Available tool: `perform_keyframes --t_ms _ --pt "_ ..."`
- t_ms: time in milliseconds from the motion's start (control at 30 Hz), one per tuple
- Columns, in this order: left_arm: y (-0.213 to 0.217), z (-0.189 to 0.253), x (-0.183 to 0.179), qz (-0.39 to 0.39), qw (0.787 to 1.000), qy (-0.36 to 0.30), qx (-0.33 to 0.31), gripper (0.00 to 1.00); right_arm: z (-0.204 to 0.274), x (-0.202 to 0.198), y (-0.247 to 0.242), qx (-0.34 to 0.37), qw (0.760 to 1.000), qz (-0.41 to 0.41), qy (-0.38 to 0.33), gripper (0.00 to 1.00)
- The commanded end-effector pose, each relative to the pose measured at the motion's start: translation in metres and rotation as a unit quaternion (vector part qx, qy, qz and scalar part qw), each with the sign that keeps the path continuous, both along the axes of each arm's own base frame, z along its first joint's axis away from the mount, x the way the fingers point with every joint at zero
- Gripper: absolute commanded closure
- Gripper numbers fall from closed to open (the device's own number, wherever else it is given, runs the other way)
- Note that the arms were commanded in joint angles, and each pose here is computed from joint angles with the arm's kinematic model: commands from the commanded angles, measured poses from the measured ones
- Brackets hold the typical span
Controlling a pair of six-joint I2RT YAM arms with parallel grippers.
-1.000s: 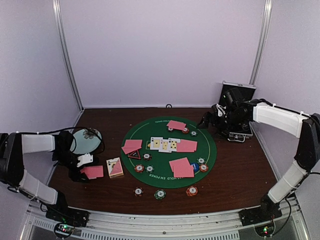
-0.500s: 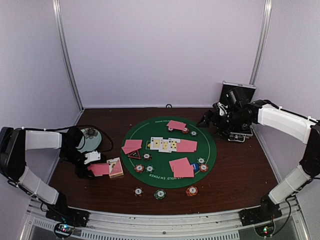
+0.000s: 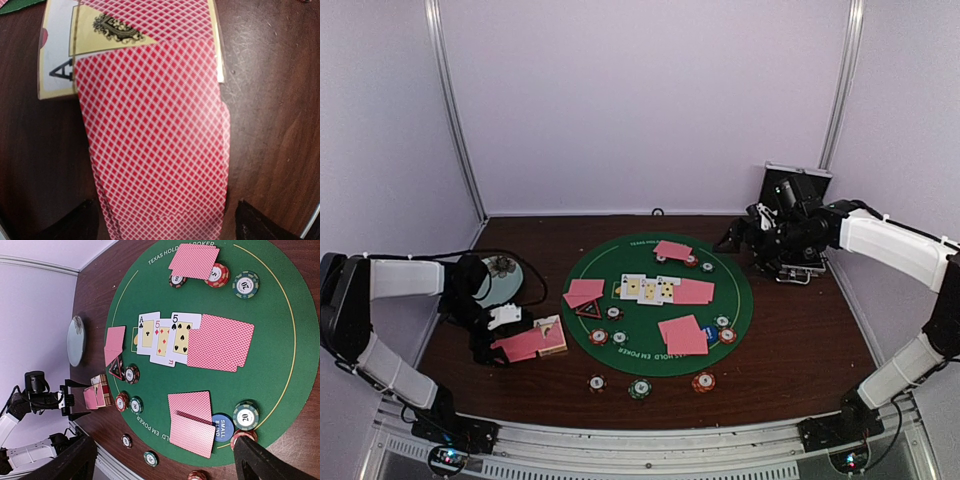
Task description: Distribute texas hold em gaming equipment
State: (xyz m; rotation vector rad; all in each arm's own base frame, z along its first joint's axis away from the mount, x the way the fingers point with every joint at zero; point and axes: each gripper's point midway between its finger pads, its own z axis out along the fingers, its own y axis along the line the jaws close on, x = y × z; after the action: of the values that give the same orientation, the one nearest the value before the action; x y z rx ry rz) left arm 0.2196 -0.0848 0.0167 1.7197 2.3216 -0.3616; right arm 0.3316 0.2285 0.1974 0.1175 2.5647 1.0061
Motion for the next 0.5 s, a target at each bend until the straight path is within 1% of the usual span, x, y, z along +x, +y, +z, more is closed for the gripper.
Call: perform_keyframes --t_ms 0,200,300,367,400,467 --pt "-0.005 0.020 -0.002 0.017 0.999 0.025 -0.011 0.03 0.010 -0.007 0.000 0.002 1.000 0.007 -0.011 0.00" --pt "-0.021 0.062 0.003 0.035 0.997 0.036 -0.060 0.02 0.005 -0.011 -0.010 -0.028 0.999 0.001 -0.016 0.01" --pt "-0.023 0.081 0.014 0.054 0.996 0.027 -0.068 0.02 0.006 -0.012 -0.022 -0.060 0.998 -0.008 -0.035 0.00" --pt "-0.021 0.091 0.036 0.093 0.993 -0.006 -0.073 0.02 0.010 -0.007 -0.040 -0.102 0.992 -0.034 -0.067 0.00" --pt "-0.018 0.098 0.054 0.123 0.989 -0.035 -0.078 0.02 0.012 -0.004 -0.055 -0.134 0.985 -0.057 -0.087 0.00" --pt "-0.012 0.116 0.087 0.189 0.973 -0.081 -0.107 0.02 0.019 0.004 -0.086 -0.195 0.965 -0.113 -0.135 0.01"
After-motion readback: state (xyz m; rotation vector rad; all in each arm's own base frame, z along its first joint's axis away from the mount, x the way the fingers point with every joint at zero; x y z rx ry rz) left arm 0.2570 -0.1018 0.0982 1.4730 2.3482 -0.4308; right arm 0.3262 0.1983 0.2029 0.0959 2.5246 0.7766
